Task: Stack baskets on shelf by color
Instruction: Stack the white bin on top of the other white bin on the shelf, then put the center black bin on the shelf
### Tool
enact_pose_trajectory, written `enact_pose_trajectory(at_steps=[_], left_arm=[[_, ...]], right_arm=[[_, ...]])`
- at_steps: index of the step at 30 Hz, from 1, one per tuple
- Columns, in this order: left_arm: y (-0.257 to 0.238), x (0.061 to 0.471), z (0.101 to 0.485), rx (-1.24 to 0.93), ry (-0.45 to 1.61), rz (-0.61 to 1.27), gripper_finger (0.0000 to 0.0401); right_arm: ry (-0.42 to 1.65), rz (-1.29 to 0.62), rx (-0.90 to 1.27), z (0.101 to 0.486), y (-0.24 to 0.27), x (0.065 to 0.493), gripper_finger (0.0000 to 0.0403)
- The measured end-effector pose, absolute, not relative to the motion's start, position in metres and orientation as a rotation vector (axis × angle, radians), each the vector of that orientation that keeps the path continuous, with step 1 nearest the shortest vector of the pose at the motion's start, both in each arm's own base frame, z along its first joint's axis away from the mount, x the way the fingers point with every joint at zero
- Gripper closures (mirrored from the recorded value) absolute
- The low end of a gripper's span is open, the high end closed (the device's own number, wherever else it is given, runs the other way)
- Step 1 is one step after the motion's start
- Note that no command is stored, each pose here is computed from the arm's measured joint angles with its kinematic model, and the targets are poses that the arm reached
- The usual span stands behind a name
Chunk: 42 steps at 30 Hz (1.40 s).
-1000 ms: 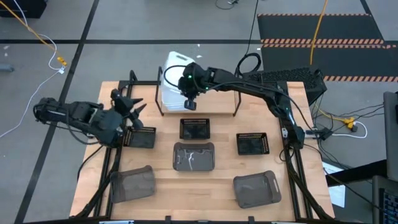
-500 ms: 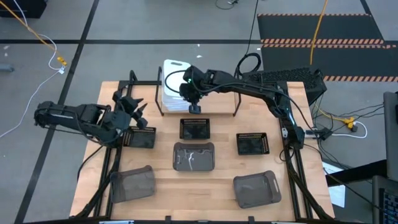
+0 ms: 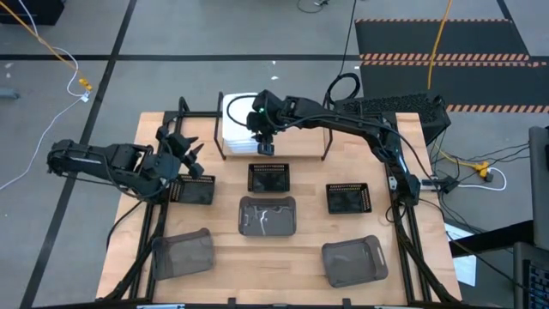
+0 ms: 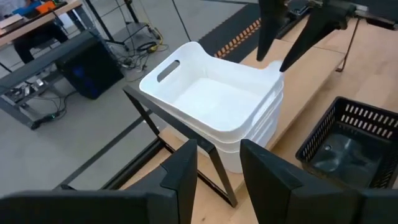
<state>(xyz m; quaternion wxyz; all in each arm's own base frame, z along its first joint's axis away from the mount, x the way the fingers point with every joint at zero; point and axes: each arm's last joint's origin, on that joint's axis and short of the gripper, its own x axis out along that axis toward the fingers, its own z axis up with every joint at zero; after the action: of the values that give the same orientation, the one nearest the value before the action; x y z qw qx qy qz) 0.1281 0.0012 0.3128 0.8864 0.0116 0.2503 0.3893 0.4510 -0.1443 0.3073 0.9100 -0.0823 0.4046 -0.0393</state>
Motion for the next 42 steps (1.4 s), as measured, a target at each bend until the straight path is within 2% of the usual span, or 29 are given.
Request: enact_pose_trajectory(at_steps=[6,9,12,14,16,21,27,34,42], left_arm=[[0.000,0.125,0.307,-0.032,0.598,0.751,0.0274],[-0.003,0.126,0.299,-0.119,0.674,0.667,0.0274],[-0.009,0.131,0.281,-0.194,0.720,0.593,0.0274],[-0.012,0.138,0.266,-0.233,0.742,0.551,0.0274],[-0.015,0.141,0.251,-0.240,0.760,0.532,0.0274],[-0.016,0.154,0.236,-0.242,0.686,0.537,0.0274],[-0.015,0.176,0.242,-0.193,0.520,0.478,0.0274],[-0.006,0.192,0.256,-0.108,0.406,0.436,0.0274],[0.012,0.197,0.258,-0.097,0.375,0.449,0.0274]], right_arm=[[0.816,-0.060,-0.170,0.328,-0.128,0.441,0.0239],[0.774,-0.015,-0.177,0.359,-0.111,0.419,0.0245],[0.731,0.102,-0.133,0.371,-0.093,0.395,0.0252],[0.755,0.227,-0.152,0.358,-0.080,0.378,0.0254],[0.779,0.310,-0.261,0.333,-0.068,0.363,0.0254],[0.828,0.219,-0.521,0.278,-0.051,0.335,0.0254],[0.969,0.362,-0.714,0.230,-0.048,0.316,0.0260],[0.942,0.441,-0.859,0.208,-0.050,0.327,0.0269],[0.925,0.501,-0.970,0.174,-0.054,0.348,0.0269]])
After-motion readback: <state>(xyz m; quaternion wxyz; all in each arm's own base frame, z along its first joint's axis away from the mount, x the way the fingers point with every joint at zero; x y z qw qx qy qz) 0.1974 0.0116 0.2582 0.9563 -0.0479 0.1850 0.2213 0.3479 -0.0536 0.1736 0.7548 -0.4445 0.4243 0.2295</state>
